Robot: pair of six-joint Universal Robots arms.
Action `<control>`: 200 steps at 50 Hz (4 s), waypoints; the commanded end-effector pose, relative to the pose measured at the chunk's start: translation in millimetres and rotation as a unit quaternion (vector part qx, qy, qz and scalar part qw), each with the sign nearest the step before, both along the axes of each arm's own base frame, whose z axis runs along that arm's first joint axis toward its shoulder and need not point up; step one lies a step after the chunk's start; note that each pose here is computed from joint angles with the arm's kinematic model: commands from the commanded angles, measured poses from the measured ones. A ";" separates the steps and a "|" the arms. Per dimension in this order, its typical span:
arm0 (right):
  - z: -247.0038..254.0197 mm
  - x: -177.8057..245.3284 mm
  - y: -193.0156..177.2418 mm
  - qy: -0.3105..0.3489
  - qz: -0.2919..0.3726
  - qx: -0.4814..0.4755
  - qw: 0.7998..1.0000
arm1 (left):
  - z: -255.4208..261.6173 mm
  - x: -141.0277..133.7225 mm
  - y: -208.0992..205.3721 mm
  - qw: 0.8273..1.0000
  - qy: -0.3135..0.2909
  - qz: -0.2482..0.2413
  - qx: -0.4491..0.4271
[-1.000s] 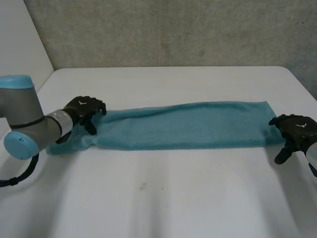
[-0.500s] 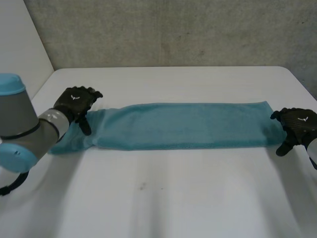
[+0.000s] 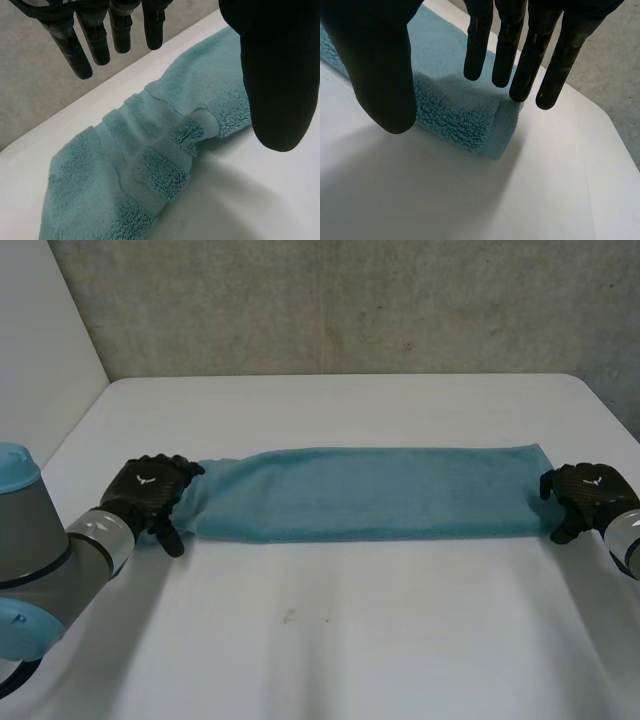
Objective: Fold the laundry
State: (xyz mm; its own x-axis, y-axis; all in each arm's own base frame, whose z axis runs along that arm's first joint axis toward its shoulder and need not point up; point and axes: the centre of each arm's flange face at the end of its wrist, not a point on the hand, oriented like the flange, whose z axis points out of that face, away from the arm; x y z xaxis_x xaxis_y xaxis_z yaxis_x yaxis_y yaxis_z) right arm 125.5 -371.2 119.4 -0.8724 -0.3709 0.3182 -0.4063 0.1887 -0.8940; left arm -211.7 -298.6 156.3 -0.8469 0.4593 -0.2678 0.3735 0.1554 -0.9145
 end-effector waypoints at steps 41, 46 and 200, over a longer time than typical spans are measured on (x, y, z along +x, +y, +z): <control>23.4 -127.9 -52.3 0.197 -0.209 -0.083 0.954 | 4.3 1.7 1.8 1.000 0.008 0.011 -0.002; 40.8 -125.1 -56.6 0.197 -0.207 -0.109 0.952 | 5.9 3.1 0.8 1.000 0.009 0.013 -0.004; 241.3 95.0 91.2 -0.173 -0.032 -0.129 0.976 | 209.4 -25.0 54.8 0.982 0.180 -0.023 -0.059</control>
